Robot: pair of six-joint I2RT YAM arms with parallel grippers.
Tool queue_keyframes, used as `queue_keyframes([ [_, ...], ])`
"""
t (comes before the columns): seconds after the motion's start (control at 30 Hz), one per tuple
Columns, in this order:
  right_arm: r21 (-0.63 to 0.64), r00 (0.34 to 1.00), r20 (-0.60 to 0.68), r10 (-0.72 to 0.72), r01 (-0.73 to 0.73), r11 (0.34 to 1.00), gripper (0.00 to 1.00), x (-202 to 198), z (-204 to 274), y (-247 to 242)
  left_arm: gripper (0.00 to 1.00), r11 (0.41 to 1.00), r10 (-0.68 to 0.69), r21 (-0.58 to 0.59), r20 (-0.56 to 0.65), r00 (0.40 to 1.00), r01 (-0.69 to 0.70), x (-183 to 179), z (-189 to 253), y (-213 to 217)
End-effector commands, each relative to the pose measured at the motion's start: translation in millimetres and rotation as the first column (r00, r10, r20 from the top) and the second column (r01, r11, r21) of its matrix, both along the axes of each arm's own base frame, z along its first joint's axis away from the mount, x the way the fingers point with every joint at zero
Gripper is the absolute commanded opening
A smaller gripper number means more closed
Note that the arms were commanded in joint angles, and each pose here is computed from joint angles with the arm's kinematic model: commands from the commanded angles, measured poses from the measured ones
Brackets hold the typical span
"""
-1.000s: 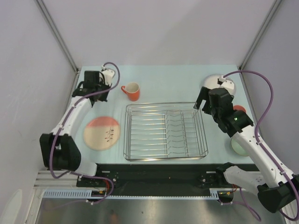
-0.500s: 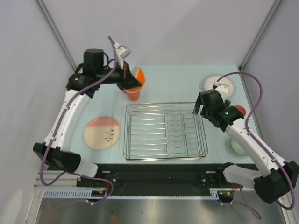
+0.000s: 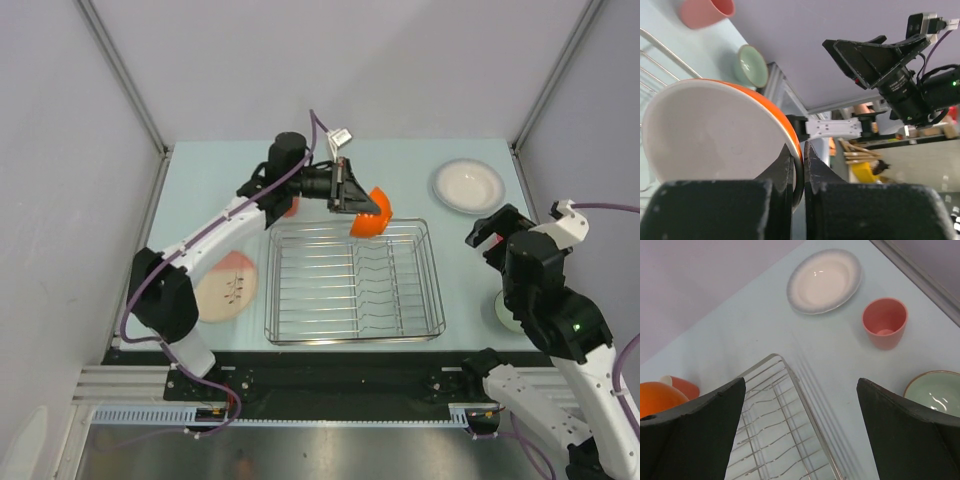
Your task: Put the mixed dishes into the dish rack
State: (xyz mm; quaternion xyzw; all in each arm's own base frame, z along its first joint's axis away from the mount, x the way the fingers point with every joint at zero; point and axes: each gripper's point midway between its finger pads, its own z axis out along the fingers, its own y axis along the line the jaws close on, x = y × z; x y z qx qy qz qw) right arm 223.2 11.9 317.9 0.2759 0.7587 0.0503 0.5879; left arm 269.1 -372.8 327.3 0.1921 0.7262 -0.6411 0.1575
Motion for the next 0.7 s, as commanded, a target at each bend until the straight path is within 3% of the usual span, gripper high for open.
queue_keyframes([
  [0.0,-0.008,0.997,-0.012,-0.079,0.079,0.997,1.00,-9.1,-4.1,-15.5,0.01,0.991,-0.065,-0.122,-0.077,0.995,0.055,-26.9,30.9,-34.6],
  [0.2,0.026,0.997,-0.007,-0.079,0.080,0.997,1.00,-22.0,0.6,-19.7,0.00,0.992,-0.072,-0.114,-0.158,0.985,0.054,-25.4,10.0,-89.0],
  [0.47,0.046,0.996,-0.011,-0.092,0.093,0.995,1.00,-42.1,5.3,-30.0,0.07,1.000,-0.003,-0.004,-0.349,0.937,0.001,-26.4,-60.4,-133.6],
  [0.5,0.050,0.995,-0.011,-0.096,0.096,0.994,1.00,-44.5,5.9,-31.4,0.11,1.000,0.005,-0.003,-0.351,0.936,-0.007,-23.1,-61.5,-136.2],
  [0.67,0.061,0.994,-0.008,-0.106,0.107,0.992,1.00,-55.2,10.1,-37.7,0.11,0.999,0.033,0.012,-0.344,0.938,-0.031,-6.2,-78.5,-148.1],
])
